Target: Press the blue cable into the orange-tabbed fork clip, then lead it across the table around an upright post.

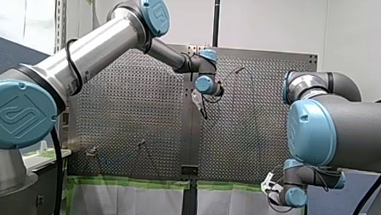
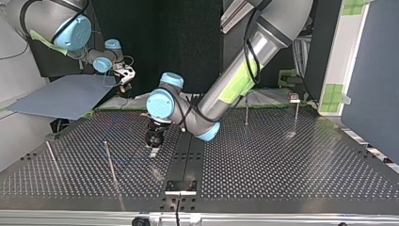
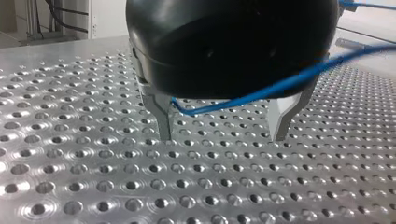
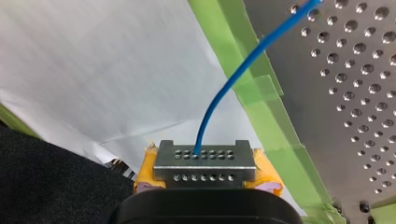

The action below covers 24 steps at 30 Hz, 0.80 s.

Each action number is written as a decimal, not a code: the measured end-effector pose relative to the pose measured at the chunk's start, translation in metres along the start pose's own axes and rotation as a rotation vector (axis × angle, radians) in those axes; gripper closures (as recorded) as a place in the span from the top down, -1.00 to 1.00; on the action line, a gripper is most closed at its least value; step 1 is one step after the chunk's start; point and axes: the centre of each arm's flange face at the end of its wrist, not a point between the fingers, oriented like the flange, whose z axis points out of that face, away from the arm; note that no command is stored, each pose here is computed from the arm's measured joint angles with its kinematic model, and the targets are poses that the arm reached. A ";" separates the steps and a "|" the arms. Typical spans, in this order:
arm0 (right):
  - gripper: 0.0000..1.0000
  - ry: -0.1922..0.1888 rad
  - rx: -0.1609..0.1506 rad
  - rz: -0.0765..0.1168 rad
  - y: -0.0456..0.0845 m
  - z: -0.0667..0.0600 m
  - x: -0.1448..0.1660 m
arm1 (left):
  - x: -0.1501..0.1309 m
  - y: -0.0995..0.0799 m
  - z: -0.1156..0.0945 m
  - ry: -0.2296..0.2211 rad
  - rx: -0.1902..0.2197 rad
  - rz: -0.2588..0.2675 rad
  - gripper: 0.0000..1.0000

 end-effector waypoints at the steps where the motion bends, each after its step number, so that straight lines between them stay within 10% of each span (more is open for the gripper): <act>1: -1.00 0.000 -0.001 -0.002 0.001 0.000 0.000 | 0.000 0.000 0.000 0.003 -0.001 0.001 1.00; 24: -1.00 0.005 -0.018 -0.024 0.013 0.004 0.013 | 0.009 0.003 -0.010 0.161 0.036 -0.050 1.00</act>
